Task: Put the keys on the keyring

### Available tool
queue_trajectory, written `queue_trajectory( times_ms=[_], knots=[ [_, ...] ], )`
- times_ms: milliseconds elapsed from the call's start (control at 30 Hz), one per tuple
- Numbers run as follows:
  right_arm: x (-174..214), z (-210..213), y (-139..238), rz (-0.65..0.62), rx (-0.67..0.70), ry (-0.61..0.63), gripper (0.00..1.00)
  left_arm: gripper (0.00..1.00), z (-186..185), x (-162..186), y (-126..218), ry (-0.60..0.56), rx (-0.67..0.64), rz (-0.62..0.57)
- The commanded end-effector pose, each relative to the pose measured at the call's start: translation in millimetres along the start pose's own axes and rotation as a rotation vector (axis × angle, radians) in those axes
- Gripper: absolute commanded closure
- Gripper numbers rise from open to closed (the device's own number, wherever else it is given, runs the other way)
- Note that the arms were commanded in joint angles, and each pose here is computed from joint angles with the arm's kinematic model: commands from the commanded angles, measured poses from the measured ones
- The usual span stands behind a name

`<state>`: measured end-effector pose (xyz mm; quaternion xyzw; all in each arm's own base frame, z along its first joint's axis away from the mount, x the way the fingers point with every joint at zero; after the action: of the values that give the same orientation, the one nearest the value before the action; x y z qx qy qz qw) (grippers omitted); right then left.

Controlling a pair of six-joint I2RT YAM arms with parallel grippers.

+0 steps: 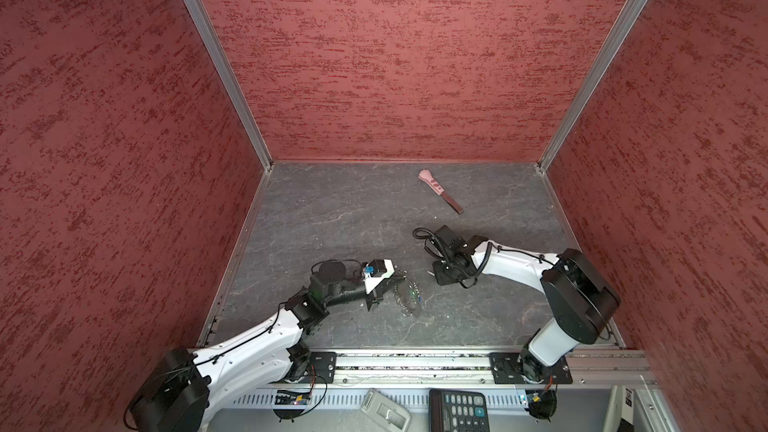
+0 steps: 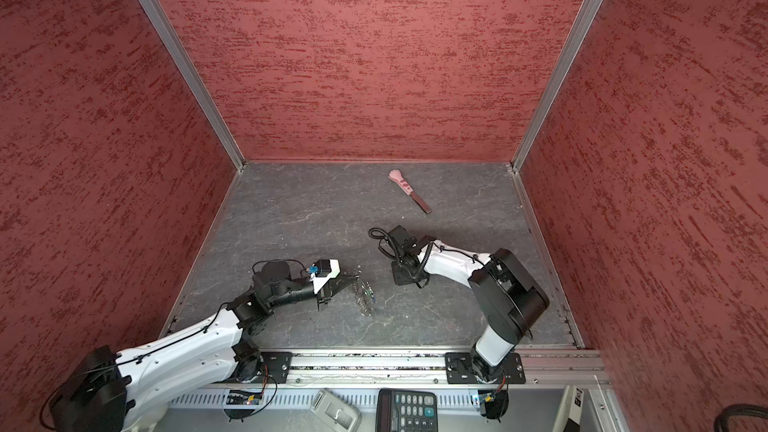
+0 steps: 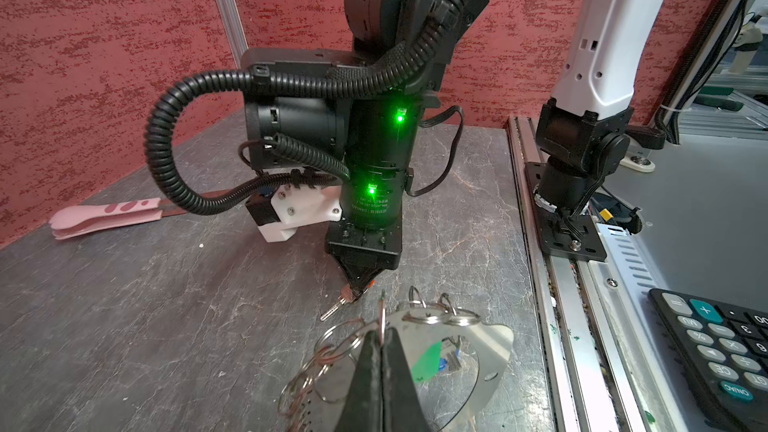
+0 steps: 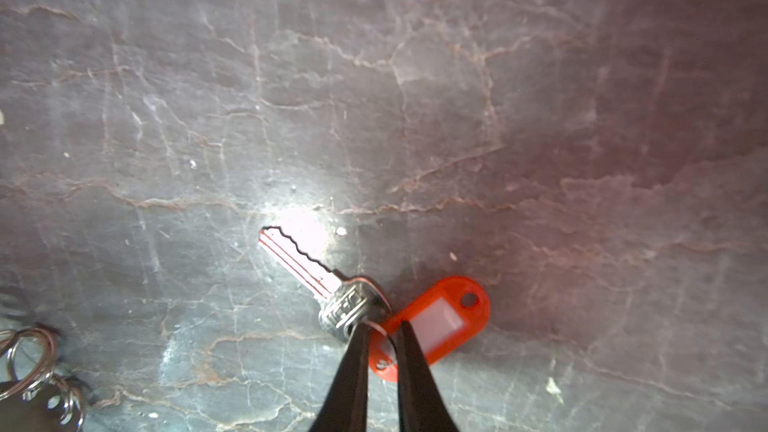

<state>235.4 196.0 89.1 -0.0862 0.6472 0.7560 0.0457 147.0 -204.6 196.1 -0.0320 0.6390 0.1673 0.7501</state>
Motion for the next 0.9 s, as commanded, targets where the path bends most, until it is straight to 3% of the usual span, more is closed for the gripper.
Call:
queue_trajectory(
  times_ms=[0, 867],
  knots=[
    [-5.0, 4.3, 6.7, -0.023, -0.002, -0.009, 0.87, 1.0, 1.4, -4.7, -1.5, -0.022, -0.002, -0.009],
    [-6.3, 17.5, 15.9, -0.035, -0.115, -0.003, 0.89, 1.0, 1.7, -4.0, -2.4, -0.019, -0.001, -0.003]
  ],
)
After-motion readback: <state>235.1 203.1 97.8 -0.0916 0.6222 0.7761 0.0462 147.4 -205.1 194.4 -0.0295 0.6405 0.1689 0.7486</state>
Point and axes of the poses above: each gripper's point midway between its finger pads, its own y axis back along the fingers, its own z axis along the line the jaws close on, x = y × z, the point moved 7 cm from there along y, back along the fingers, and after that the axes turned 8 degrees about -y, right-handed, at the moved point
